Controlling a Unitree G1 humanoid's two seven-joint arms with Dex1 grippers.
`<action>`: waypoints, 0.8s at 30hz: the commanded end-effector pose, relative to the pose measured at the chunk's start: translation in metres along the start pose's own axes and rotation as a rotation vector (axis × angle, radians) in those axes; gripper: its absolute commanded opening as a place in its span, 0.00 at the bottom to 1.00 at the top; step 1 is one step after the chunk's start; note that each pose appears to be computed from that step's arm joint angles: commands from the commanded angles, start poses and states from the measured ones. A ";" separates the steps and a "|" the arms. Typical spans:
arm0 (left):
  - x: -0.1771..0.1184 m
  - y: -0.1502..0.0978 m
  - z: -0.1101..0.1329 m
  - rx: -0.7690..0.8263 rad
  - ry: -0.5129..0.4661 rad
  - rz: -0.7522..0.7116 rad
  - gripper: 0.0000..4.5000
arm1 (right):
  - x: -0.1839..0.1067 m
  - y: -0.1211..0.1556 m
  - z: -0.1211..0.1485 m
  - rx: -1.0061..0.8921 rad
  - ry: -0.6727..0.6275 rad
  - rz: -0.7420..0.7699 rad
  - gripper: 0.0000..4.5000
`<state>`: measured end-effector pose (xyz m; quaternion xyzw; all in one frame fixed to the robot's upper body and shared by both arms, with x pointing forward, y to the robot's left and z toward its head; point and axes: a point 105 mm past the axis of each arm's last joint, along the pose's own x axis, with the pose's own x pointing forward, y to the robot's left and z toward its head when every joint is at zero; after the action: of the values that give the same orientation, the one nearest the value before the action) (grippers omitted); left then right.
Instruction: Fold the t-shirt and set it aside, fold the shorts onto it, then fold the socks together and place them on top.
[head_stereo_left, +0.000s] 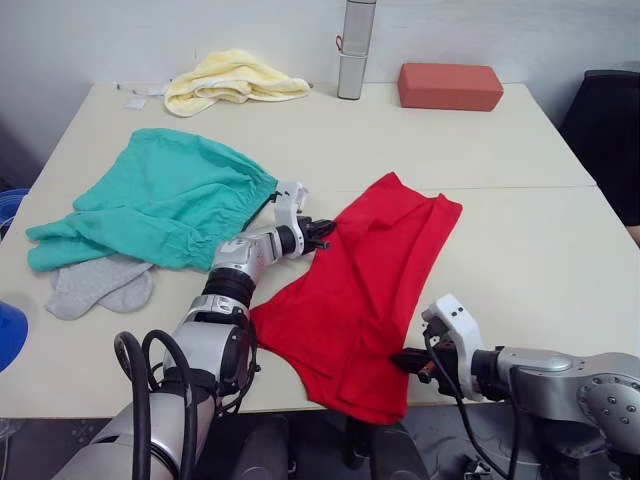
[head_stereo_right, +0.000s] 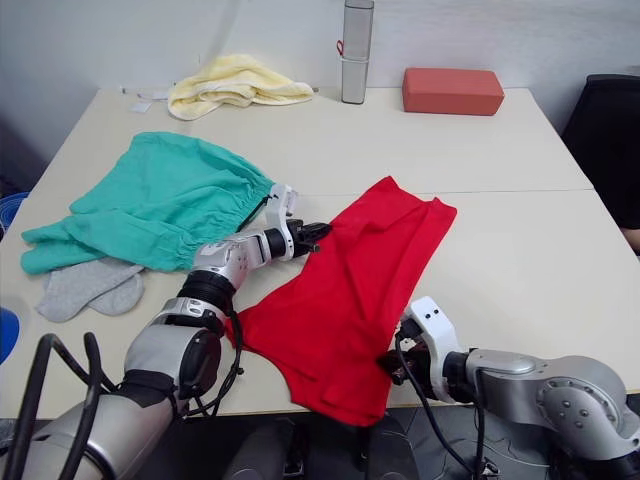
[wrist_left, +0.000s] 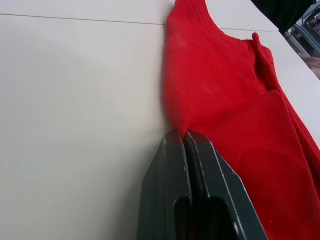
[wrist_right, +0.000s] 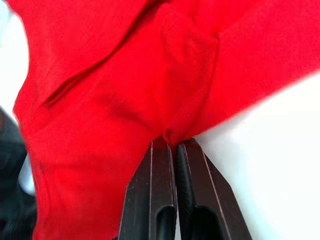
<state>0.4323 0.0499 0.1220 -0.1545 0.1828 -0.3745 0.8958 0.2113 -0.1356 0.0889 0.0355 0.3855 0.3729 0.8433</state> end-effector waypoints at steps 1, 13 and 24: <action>-0.013 0.005 0.021 0.030 -0.066 0.013 0.00 | -0.014 -0.017 0.005 -0.018 0.001 -0.037 0.01; -0.031 -0.012 0.011 0.074 -0.091 0.058 0.00 | -0.031 -0.070 0.028 -0.097 -0.013 -0.147 0.01; -0.047 -0.007 0.006 0.025 -0.176 0.160 0.22 | -0.036 -0.069 0.046 -0.074 -0.083 -0.041 0.05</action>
<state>0.4033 0.0805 0.1251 -0.1612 0.1359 -0.2710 0.9392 0.2693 -0.2005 0.1058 0.0018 0.3545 0.3552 0.8649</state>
